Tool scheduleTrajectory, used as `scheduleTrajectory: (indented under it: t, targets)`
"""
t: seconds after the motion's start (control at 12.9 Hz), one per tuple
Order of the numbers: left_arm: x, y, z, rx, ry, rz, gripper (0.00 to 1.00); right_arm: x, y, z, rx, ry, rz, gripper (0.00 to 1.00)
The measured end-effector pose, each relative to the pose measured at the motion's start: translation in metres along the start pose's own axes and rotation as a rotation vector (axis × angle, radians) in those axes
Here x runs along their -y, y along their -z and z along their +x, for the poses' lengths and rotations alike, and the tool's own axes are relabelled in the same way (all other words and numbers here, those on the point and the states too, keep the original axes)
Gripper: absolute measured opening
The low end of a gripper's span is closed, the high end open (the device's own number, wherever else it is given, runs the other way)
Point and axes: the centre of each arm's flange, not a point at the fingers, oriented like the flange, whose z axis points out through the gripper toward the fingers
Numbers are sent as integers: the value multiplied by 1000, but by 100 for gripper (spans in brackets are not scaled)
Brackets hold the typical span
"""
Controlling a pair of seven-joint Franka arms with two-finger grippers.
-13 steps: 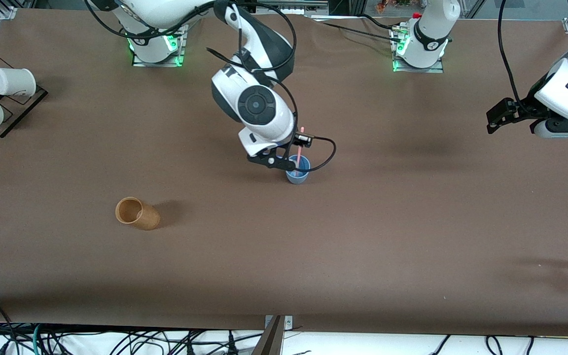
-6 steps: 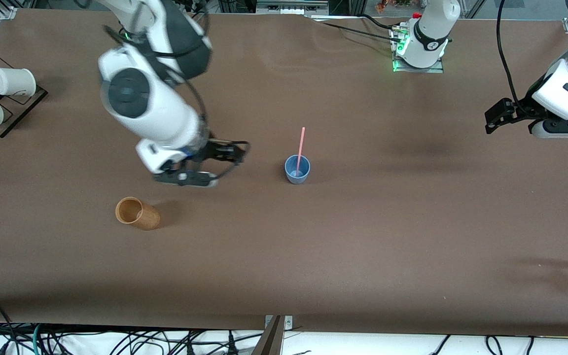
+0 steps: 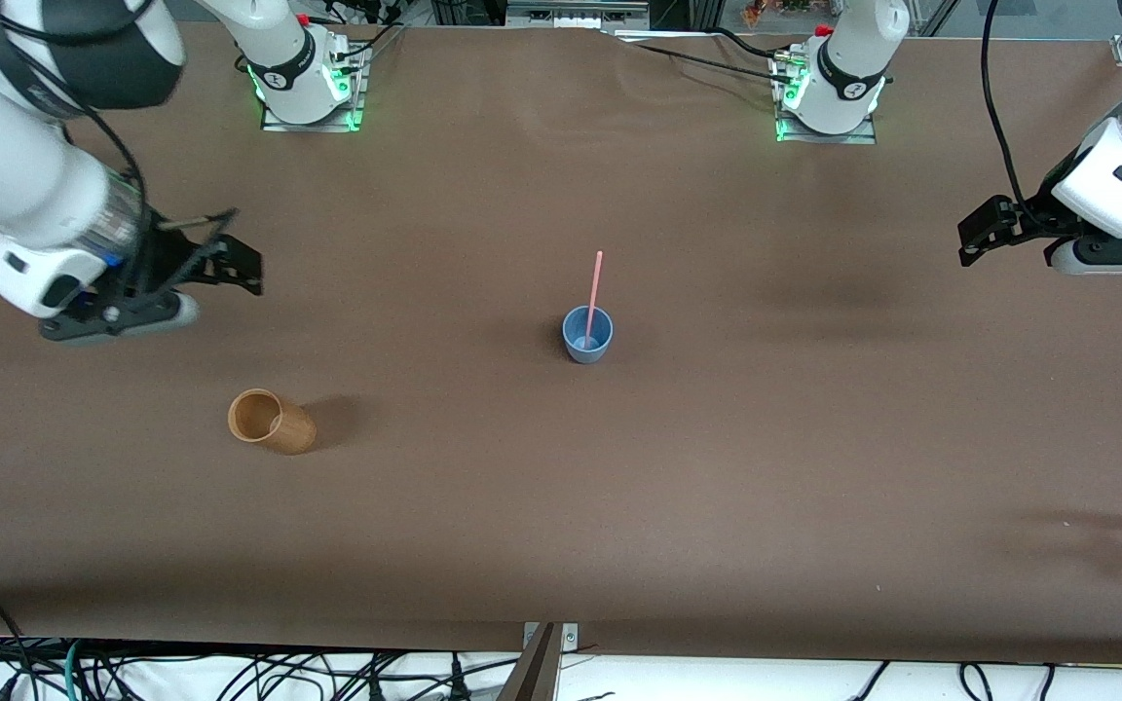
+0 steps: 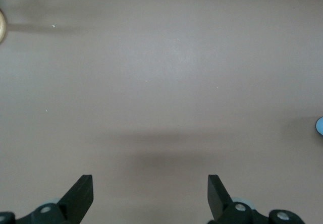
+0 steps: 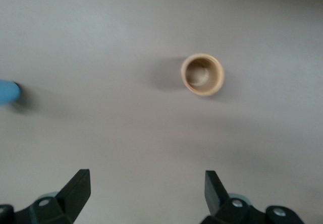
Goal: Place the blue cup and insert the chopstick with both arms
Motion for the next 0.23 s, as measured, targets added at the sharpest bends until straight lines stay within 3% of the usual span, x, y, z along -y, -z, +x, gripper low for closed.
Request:
scheduleTrajectory:
  t: [0.23]
  targets:
    - [0, -2, 3, 2, -1, -1, 100, 4, 8, -11, 5, 15, -22, 100]
